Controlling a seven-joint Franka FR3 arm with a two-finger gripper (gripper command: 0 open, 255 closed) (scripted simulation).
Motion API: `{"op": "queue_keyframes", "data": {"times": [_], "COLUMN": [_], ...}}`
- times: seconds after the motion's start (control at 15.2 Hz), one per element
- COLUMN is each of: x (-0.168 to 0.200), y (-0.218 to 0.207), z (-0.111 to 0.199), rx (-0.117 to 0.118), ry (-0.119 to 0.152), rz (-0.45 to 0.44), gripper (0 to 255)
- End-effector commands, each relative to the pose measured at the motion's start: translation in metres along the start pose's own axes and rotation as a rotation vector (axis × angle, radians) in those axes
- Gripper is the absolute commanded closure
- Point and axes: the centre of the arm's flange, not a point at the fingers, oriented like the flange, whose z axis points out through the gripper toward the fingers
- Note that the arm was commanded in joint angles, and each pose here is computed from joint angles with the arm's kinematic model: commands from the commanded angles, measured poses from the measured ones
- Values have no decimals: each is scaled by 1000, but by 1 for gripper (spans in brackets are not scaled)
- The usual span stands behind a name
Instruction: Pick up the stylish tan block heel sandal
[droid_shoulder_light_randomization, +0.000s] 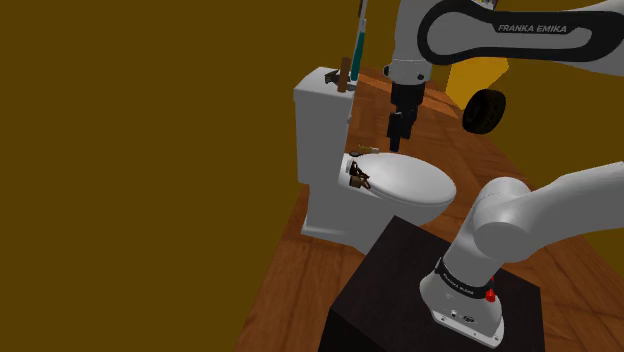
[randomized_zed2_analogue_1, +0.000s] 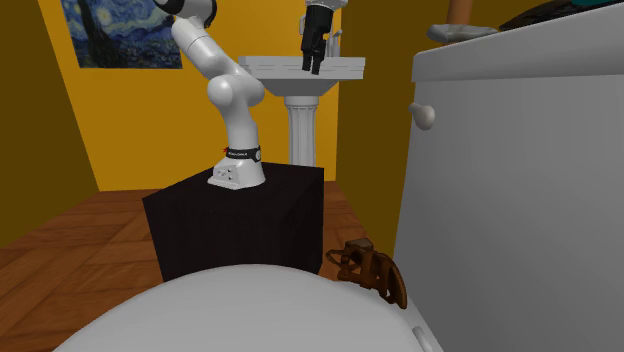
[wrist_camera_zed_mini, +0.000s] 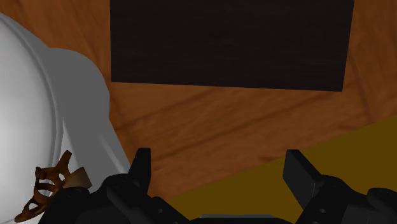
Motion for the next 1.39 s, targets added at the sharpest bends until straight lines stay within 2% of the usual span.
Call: {"op": "queue_keyframes", "data": {"times": [0.0, 1.32], "x": [0, 92], "y": [0, 113], "z": [0, 189], "rx": [0, -140], "ry": [0, 269], "rz": [0, 208], "gripper": [0, 0]}}
